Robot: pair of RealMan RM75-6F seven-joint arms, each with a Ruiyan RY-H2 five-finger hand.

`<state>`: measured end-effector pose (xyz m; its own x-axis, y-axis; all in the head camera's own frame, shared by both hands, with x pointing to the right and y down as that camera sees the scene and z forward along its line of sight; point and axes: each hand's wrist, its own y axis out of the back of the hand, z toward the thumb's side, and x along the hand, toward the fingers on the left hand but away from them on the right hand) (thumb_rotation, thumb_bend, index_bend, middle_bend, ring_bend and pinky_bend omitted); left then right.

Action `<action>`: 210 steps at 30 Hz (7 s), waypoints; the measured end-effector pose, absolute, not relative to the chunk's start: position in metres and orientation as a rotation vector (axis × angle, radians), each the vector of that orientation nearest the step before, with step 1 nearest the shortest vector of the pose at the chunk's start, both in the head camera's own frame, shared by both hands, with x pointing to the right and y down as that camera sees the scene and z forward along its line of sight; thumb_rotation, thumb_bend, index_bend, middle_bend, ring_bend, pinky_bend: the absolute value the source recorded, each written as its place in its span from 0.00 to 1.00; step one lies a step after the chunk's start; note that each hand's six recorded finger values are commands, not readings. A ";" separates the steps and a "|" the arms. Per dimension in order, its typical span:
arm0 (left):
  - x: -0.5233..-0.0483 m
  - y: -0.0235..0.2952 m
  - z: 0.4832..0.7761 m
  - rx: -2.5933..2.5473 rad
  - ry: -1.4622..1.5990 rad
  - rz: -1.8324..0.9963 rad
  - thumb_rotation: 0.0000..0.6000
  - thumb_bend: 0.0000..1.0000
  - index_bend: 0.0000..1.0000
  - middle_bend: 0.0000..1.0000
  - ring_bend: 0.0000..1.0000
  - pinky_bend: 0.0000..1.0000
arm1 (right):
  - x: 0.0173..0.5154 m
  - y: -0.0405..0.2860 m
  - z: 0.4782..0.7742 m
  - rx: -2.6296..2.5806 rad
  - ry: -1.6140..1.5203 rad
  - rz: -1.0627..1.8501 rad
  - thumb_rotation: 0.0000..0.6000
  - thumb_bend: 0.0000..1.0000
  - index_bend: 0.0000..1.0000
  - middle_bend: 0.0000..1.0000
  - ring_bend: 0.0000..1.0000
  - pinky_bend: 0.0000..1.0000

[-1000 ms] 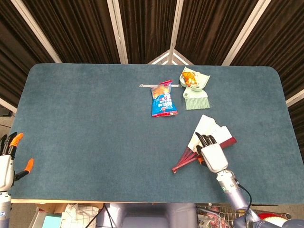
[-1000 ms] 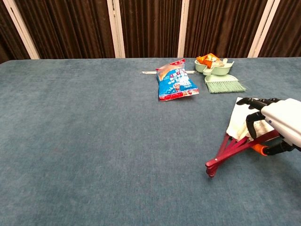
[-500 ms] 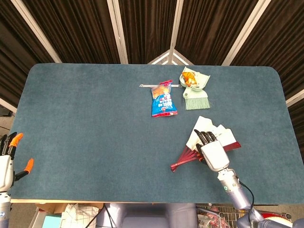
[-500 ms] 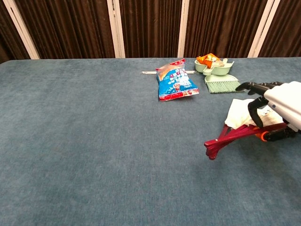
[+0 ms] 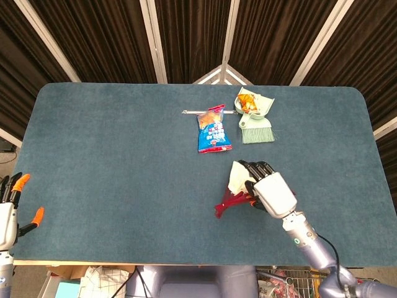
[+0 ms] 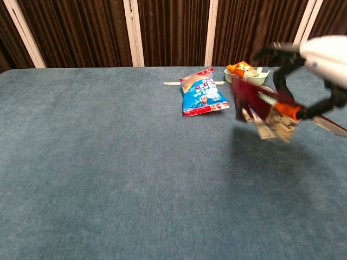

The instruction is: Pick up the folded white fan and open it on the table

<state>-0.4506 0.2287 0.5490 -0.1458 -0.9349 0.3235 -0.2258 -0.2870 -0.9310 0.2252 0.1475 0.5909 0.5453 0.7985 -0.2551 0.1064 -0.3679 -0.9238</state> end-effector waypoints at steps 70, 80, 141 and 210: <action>-0.293 0.150 0.634 -2.305 1.551 -1.038 1.00 0.30 0.23 0.06 0.00 0.03 | 0.012 0.069 0.517 -2.138 -0.662 0.711 1.00 0.56 0.84 0.18 0.23 0.24; -0.267 0.144 0.645 -2.456 1.551 -0.994 1.00 0.30 0.24 0.06 0.00 0.03 | 0.009 0.074 0.511 -2.141 -0.659 0.695 1.00 0.56 0.84 0.18 0.23 0.24; -0.262 0.122 0.630 -2.319 1.574 -0.815 1.00 0.55 0.59 0.17 0.00 0.04 | 0.089 0.045 0.520 -2.009 -0.730 0.802 1.00 0.56 0.84 0.18 0.23 0.24; -0.263 0.143 0.654 -1.575 1.168 -0.732 1.00 0.51 0.42 0.14 0.00 0.04 | 0.223 0.045 0.678 -1.830 -0.815 1.066 1.00 0.56 0.63 0.18 0.14 0.12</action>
<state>-0.2630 0.1431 0.6538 0.3498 -0.9325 -0.0898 -0.3265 -0.0315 -0.9447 0.2228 0.0447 0.6785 0.4257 0.8354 -0.3477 0.1161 -0.4315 -0.8946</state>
